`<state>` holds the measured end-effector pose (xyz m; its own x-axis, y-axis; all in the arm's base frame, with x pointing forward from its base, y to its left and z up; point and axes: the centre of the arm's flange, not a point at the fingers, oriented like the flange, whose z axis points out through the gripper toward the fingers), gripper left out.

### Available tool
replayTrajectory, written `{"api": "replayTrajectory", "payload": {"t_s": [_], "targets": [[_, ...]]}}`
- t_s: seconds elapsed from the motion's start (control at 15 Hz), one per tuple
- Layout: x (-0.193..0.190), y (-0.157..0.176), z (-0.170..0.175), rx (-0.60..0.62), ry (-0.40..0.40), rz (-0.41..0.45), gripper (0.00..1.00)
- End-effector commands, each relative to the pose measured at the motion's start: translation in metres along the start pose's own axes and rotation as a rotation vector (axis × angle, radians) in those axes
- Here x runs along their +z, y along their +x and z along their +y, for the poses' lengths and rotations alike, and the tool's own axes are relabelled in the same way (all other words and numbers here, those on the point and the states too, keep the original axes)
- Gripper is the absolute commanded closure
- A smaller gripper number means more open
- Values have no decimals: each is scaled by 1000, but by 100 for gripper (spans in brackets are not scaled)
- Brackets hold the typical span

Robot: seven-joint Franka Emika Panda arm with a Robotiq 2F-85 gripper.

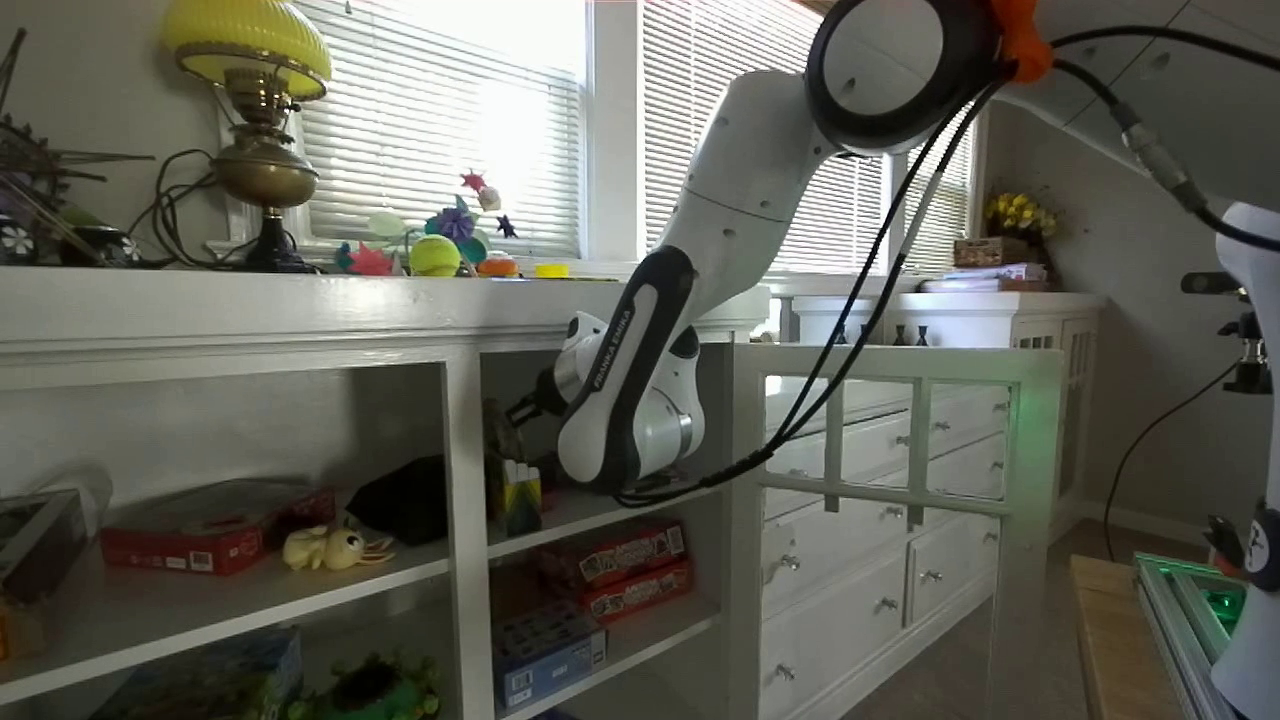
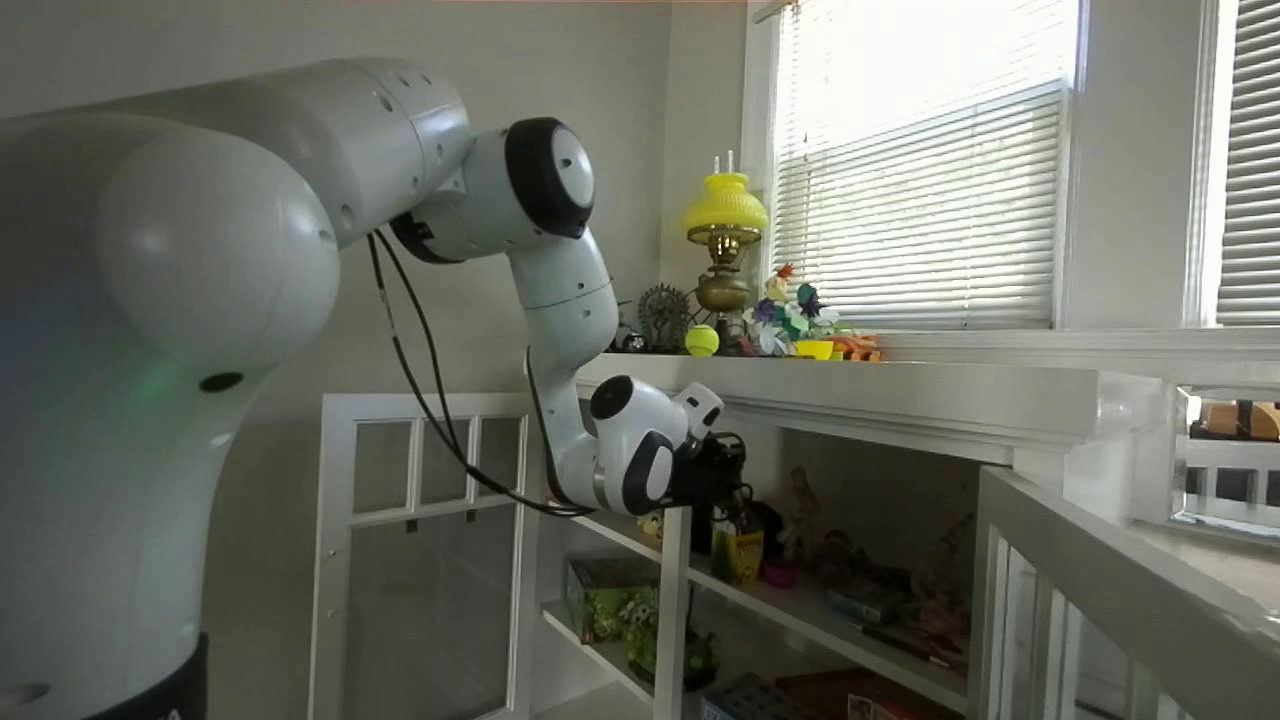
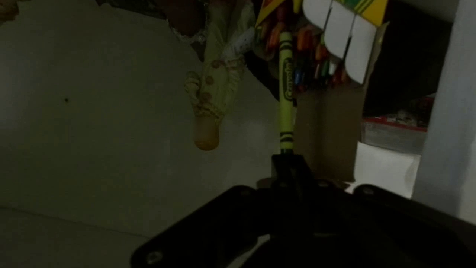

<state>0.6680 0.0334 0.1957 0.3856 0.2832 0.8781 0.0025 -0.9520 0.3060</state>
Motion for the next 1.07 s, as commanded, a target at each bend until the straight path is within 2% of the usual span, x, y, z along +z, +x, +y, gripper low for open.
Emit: {"api": "replayTrajectory", "payload": {"t_s": [0.0,0.4,0.6,1.0], "targets": [[-35,7,-10,-53,-50,39,98],[-78,9,-32,-173,-135,76,98],[-104,9,-47,-231,-158,53,98],[-147,28,-79,-321,-161,68,98]]}}
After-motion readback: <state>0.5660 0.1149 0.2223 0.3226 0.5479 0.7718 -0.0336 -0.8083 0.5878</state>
